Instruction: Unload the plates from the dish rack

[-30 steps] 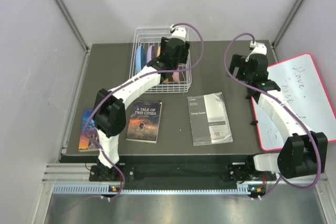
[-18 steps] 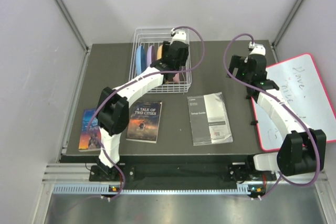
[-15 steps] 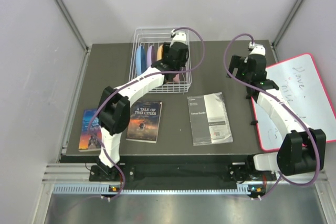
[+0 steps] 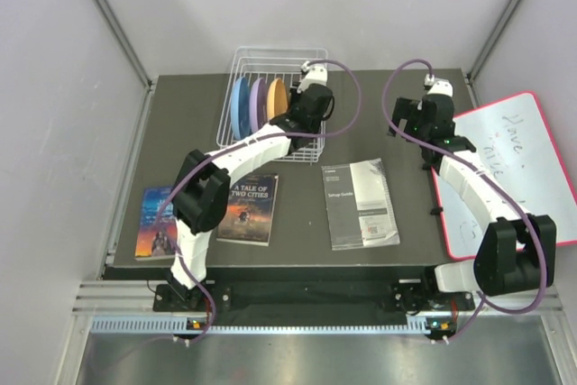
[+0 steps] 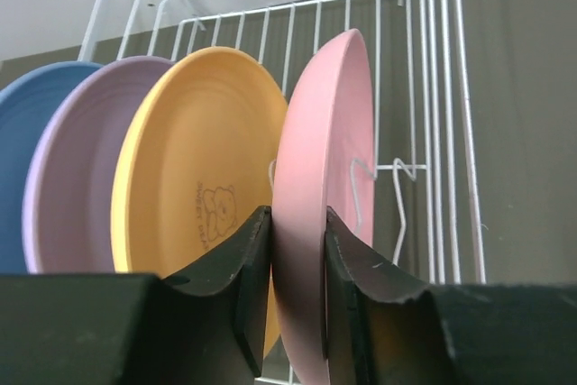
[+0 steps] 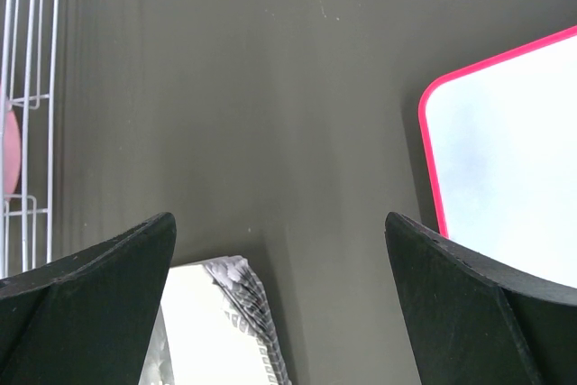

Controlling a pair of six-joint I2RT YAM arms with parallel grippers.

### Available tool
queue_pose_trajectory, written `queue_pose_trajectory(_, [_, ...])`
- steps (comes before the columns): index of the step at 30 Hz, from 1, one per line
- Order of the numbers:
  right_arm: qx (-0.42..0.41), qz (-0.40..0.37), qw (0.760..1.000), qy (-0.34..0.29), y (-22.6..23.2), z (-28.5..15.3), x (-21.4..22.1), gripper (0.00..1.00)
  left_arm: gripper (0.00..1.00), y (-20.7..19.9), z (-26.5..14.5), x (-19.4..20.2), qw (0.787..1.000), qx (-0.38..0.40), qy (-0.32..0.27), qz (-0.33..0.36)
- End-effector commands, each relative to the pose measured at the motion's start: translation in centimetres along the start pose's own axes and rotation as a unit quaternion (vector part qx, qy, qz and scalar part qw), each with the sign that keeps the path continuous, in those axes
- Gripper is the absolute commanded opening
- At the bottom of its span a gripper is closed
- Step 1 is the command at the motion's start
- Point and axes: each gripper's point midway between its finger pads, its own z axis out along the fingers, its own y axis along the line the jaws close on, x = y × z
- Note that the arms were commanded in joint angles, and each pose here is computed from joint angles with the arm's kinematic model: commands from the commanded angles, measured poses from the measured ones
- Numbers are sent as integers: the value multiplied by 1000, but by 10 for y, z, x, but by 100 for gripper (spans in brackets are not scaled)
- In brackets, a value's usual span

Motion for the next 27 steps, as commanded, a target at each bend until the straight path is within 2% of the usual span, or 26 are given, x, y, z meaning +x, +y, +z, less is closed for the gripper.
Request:
queue_pose_trajectory(1, [1, 7, 1000, -6, 4, 1, -8, 100, 6, 5, 0, -14, 997, -58, -46, 9])
queue_pose_trajectory(3, [0, 8, 1000, -6, 4, 1, -7, 100, 1, 3, -4, -15, 995, -79, -55, 29])
queue_pose_trajectory(7, [-4, 7, 1000, -4, 5, 2, -6, 99, 0, 14, -14, -22, 983, -154, -78, 62])
queue_pose_trajectory(9, [-8, 5, 1000, -2, 7, 2, -5, 100, 0, 14, -17, -32, 979, -175, -96, 51])
queue_pose_trajectory(10, [-8, 7, 1000, -2, 7, 2, -6, 100, 0, 18, -20, -38, 975, -188, -99, 71])
queue_pose_trajectory(12, [-9, 6, 1000, -1, 8, 2, -5, 100, 0, 26, -24, -53, 968, -218, -119, 45])
queue_pose_trajectory(13, [-10, 7, 1000, -1, 8, 2, -5, 100, 0, 31, -28, -59, 963, -230, -117, 73])
queue_pose_trajectory(14, [-10, 6, 1000, -2, 8, 1, -6, 100, 0, 35, -32, -70, 961, -238, -130, 50])
queue_pose_trajectory(16, [-12, 6, 1000, -3, 9, 1, -6, 100, 0, 39, -35, -79, 958, -244, -133, 65])
queue_pose_trajectory(25, [-27, 8, 1000, -13, 14, -2, -10, 100, 0, 56, -60, -125, 962, -222, -154, 36])
queue_pose_trajectory(27, [-38, 10, 999, -19, 17, -5, -13, 100, 0, 58, -66, -139, 965, -203, -164, 12])
